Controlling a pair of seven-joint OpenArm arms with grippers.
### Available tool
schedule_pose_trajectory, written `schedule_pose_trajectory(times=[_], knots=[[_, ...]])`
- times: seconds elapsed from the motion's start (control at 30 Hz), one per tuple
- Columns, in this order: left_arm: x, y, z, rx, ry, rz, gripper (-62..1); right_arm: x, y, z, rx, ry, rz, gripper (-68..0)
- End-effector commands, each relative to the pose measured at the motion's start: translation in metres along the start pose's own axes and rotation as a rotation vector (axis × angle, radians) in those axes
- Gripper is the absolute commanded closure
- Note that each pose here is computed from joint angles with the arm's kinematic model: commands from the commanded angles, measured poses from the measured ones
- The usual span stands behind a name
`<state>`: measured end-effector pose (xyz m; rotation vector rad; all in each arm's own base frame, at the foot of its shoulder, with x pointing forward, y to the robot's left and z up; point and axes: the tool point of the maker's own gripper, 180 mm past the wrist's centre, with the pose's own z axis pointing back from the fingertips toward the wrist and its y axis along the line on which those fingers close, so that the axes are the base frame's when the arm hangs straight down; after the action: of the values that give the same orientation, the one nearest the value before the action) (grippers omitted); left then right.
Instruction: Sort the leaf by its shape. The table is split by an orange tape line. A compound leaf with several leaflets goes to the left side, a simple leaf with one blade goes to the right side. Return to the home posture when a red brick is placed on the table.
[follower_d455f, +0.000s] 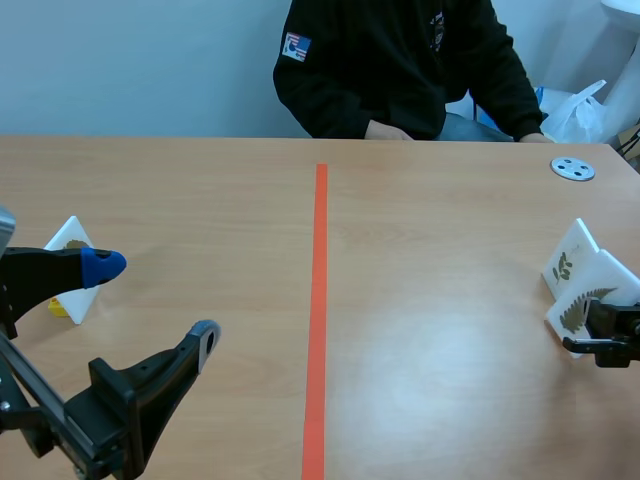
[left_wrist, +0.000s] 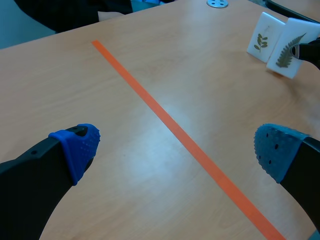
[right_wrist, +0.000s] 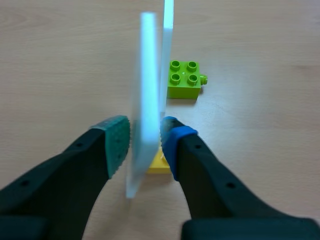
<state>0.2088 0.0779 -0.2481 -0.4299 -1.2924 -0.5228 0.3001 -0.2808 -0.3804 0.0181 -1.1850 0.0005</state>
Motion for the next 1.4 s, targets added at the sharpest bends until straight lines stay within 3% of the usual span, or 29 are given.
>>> schedule_pose_trajectory(times=[0.0, 0.27, 0.33, 0.5, 0.77, 1.1, 1.37], knots=[[0.009, 0.002, -0.001, 0.002, -0.031, -0.004, -62.3, 0.017, -0.009, -0.002, -0.015, -0.047, 0.01, -26.2], [0.009, 0.002, -0.001, 0.002, -0.031, -0.004, -62.3, 0.035, -0.01, 0.0, -0.015, -0.144, 0.013, -62.2], [0.009, 0.002, -0.001, 0.002, -0.031, -0.004, -62.3, 0.041, -0.012, 0.001, -0.018, -0.165, 0.005, -67.9], [0.008, 0.002, -0.001, 0.002, -0.03, -0.003, -62.3, 0.059, -0.016, 0.011, -0.015, -0.194, 0.021, -67.9], [0.008, 0.002, -0.001, 0.002, -0.03, -0.004, -62.3, 0.09, -0.011, 0.041, 0.016, -0.209, 0.116, -67.9], [0.008, 0.002, -0.001, 0.002, -0.03, -0.004, -62.3, 0.11, 0.063, 0.079, 0.271, -0.188, 0.24, -67.9], [0.008, 0.002, -0.001, 0.002, -0.029, -0.004, -62.3, 0.116, 0.108, 0.096, 0.397, -0.175, 0.235, -67.9]])
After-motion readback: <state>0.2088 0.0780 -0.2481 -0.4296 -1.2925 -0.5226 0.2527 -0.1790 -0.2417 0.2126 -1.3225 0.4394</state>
